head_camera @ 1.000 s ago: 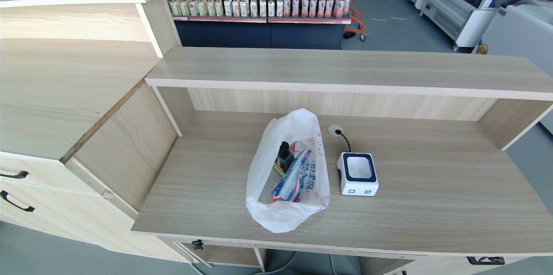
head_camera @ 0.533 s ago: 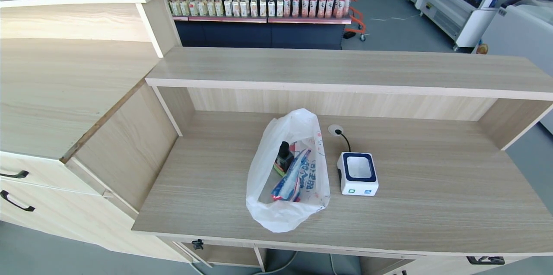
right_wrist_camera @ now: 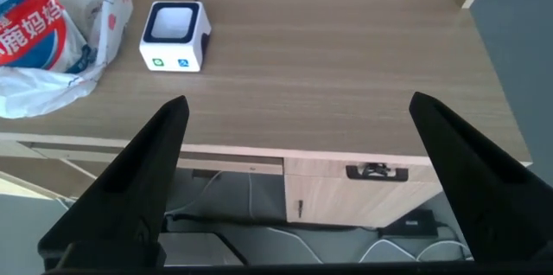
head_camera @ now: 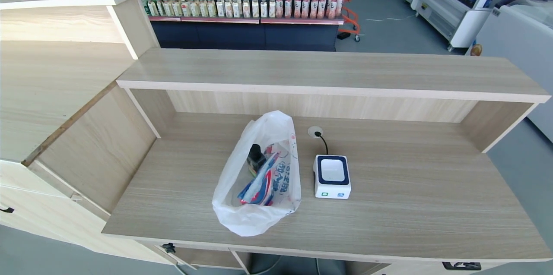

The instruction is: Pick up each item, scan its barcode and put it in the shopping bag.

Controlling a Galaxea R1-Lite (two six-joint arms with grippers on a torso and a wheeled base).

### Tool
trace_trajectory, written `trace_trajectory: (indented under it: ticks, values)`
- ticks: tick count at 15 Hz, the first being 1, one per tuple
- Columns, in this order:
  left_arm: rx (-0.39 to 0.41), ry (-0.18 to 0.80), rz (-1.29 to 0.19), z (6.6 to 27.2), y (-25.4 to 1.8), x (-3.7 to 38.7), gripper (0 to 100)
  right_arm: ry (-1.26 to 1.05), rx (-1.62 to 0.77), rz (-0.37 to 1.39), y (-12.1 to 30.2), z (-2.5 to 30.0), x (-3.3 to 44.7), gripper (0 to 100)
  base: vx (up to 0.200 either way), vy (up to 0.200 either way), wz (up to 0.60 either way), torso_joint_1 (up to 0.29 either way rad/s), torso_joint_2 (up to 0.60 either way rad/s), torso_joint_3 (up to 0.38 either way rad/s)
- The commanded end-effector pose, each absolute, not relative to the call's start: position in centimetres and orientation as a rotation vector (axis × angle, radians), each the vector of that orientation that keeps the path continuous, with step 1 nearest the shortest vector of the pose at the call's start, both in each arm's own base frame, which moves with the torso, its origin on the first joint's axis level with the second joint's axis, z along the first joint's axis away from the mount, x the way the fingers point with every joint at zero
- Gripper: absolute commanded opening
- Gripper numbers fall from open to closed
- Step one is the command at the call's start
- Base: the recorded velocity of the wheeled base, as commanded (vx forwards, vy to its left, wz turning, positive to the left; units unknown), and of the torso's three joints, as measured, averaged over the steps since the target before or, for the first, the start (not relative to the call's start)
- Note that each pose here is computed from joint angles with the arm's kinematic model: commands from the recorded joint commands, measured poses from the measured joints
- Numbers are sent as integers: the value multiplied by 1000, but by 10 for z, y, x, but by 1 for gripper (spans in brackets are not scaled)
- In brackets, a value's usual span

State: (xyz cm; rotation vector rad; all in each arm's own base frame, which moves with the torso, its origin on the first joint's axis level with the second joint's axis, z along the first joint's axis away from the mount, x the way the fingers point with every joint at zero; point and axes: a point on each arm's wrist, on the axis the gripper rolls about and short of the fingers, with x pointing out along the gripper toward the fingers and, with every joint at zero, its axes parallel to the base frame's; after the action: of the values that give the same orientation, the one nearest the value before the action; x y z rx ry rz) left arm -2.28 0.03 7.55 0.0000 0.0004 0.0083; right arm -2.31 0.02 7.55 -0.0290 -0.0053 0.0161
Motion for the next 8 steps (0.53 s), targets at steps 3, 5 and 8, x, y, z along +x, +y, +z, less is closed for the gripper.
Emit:
trace_trajectory:
  ticks: [3, 5, 8]
  values:
    - [-3, 0, 11, 75, 0, -23, 100, -2, -29, 17, 0, 76, -23, 100, 0, -133, 0, 2, -2, 0]
    - [2, 0, 9, 75, 0, -23, 100, -2, -29, 17, 0, 76, -23, 100, 0, 0, 0, 0, 0, 0]
    - [2, 0, 9, 75, 0, -23, 100, -2, -29, 18, 0, 76, -23, 100, 67, 0, 0, 2, 1, 2]
